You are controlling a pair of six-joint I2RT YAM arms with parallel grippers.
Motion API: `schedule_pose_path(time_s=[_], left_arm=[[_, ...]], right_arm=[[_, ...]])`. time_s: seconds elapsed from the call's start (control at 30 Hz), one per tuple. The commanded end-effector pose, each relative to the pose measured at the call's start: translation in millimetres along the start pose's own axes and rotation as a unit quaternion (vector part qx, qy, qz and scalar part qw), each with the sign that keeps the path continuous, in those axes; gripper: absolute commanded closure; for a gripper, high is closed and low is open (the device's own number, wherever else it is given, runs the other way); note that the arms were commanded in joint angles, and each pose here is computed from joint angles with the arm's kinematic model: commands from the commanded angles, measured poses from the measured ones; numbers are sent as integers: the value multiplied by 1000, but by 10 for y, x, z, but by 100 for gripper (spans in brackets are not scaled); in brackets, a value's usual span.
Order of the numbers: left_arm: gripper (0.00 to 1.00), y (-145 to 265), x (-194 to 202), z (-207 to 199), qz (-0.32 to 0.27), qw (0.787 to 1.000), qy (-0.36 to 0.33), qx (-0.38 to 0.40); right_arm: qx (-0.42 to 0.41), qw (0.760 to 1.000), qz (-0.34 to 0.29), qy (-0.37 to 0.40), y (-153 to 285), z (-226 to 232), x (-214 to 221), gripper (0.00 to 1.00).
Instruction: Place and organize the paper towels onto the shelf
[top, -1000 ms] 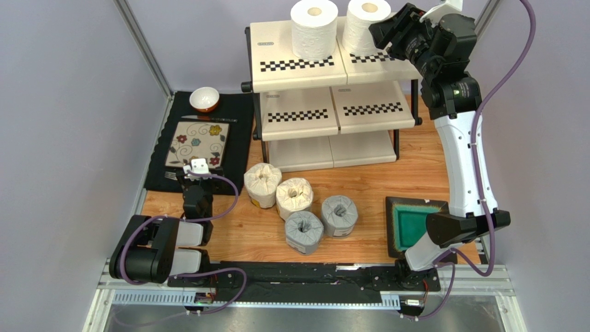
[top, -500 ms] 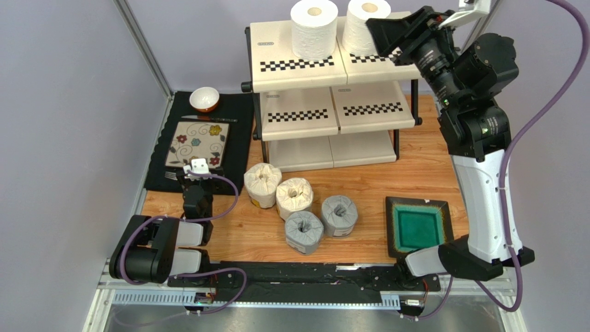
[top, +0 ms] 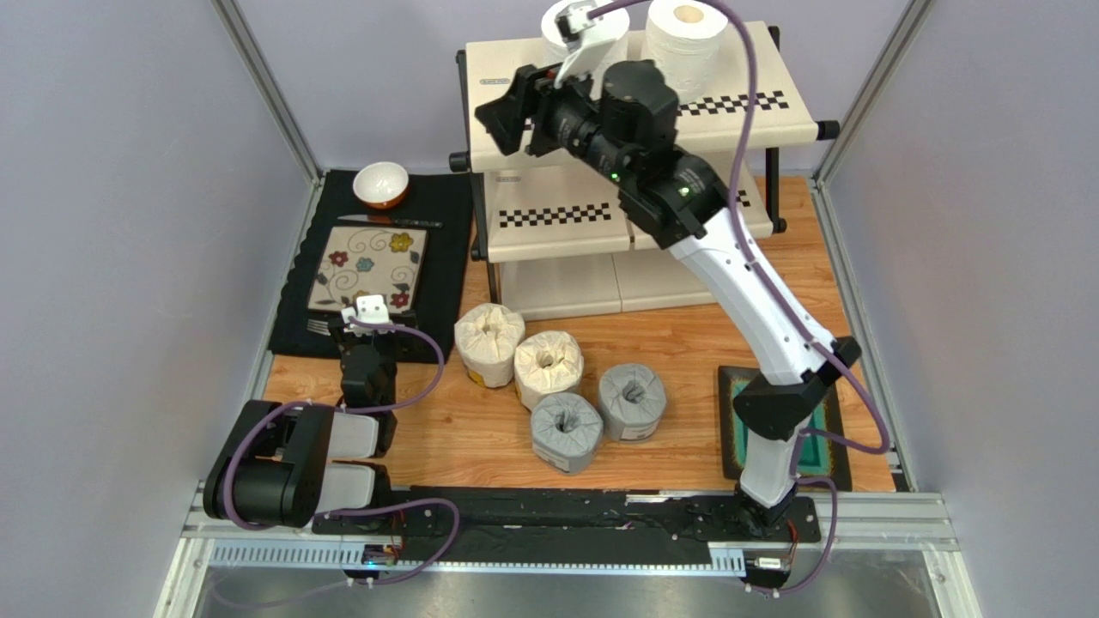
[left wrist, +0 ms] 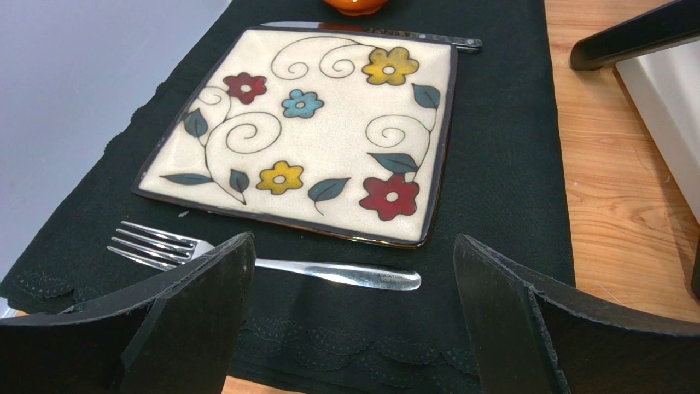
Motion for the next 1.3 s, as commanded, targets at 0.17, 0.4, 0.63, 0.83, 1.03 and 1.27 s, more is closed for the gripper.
schedule_pose_path(time_s=[0.17, 0.4, 0.63, 0.83, 1.03, 1.27], left_arm=[[1, 632, 713, 253, 99, 995, -32, -5], [1, 628, 709, 248, 98, 995, -32, -5], [1, 631, 710, 252, 98, 995, -32, -5], [1, 629, 712, 249, 99, 995, -32, -5], [1, 634, 717, 251, 100, 994, -32, -5], [1, 630, 716, 250, 100, 994, -33, -5]], right_arm=[[45, 991, -105, 76, -292, 37, -317, 36], [86, 984, -134, 86, -427, -111, -295, 36], [109, 979, -149, 86, -578, -178, -276, 36], [129, 976, -156, 82, -641, -247, -238, 37], [160, 971, -162, 80, -658, -347, -205, 37], [206, 961, -169, 73, -636, -484, -191, 39]])
Point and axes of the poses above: each gripper's point midway between its finger pads, its own y axis back along the fingers, its own z axis along the line the jaws close on, x = y × z, the point moved 2 cm from there along y, back along the fingers, and after that the axes turned 8 degrees about y, right-handed, at the moved point
